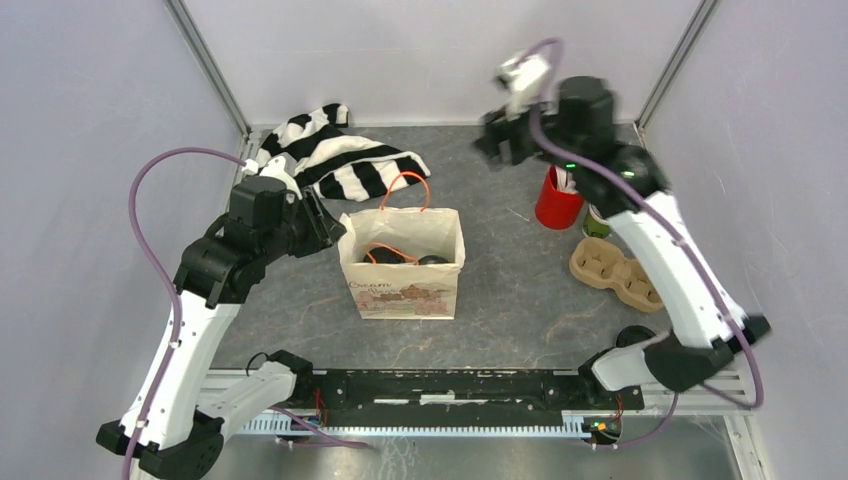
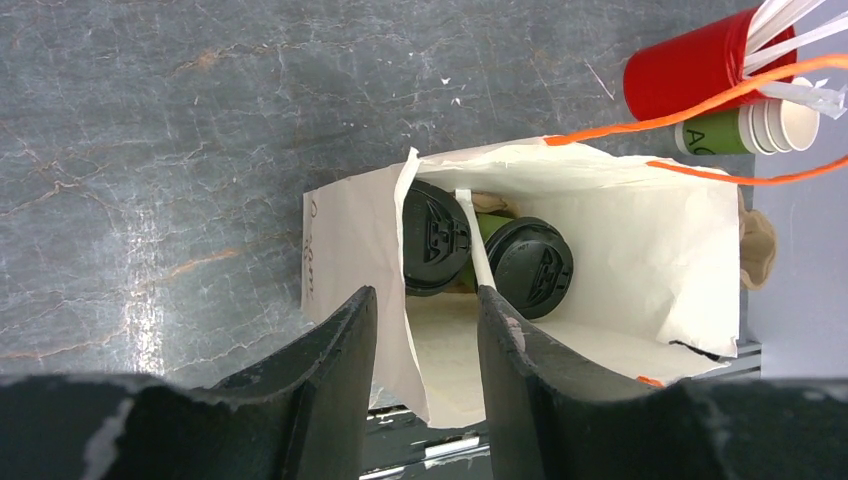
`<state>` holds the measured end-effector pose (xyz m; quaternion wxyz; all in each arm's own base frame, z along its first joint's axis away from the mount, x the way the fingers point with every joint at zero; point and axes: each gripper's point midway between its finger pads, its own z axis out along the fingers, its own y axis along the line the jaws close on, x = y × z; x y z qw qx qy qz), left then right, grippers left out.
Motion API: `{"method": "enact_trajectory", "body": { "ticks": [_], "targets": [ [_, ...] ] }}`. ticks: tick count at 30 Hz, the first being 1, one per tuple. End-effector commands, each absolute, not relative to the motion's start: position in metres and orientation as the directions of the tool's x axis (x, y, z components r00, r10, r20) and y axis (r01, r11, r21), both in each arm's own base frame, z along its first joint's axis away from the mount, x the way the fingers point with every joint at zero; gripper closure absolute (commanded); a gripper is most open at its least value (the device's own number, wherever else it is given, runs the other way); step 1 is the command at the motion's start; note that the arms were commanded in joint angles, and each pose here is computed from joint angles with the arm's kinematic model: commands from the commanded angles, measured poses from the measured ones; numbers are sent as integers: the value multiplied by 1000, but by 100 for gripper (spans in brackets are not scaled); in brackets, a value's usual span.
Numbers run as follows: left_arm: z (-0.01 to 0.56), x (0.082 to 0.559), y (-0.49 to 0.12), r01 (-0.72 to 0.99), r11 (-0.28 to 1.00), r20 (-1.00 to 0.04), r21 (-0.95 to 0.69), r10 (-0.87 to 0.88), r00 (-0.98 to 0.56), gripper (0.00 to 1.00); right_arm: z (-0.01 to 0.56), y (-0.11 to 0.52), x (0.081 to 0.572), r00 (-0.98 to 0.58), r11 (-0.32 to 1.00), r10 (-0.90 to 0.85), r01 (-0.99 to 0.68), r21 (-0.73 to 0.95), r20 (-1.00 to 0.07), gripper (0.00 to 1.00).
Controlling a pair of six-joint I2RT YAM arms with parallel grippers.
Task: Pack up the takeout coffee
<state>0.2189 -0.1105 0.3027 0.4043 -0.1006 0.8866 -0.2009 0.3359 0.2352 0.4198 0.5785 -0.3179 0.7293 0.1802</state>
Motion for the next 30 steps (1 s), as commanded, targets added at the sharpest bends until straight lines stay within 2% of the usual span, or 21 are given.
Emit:
{"method": "enact_trajectory", "body": {
  "ticks": [1, 3, 5, 9, 14, 17, 20, 30],
  "targets": [
    [306, 224, -114, 2, 899, -688, -437, -333, -645, 51, 400, 120, 374, -237, 932, -183, -352, -92, -954, 33],
    [306, 226, -115, 5, 901, -689, -433, -327, -647, 51, 369, 74, 389, -334, 972, -129, -227, -53, -934, 34],
    [304, 226, -115, 7, 903, -687, -429, -321, -652, 51, 340, 35, 398, -403, 991, 2, -119, 54, -915, 36],
    [303, 226, -116, 13, 903, -686, -429, -316, -656, 50, 297, -11, 403, -438, 973, 213, 9, 232, -874, 39],
    [304, 225, -117, 18, 900, -684, -435, -317, -656, 50, 265, -39, 385, -496, 982, 189, 122, 147, -848, 42],
    [301, 223, -116, 16, 901, -683, -433, -316, -658, 50, 259, -39, 379, -507, 984, 174, 115, 134, -844, 45],
    [298, 222, -116, 19, 904, -681, -427, -308, -664, 50, 255, -30, 377, -510, 984, 176, 74, 161, -842, 55],
    [298, 226, -120, 33, 905, -677, -424, -292, -676, 50, 244, -19, 373, -532, 981, 177, 28, 191, -828, 56]
  ]
}}
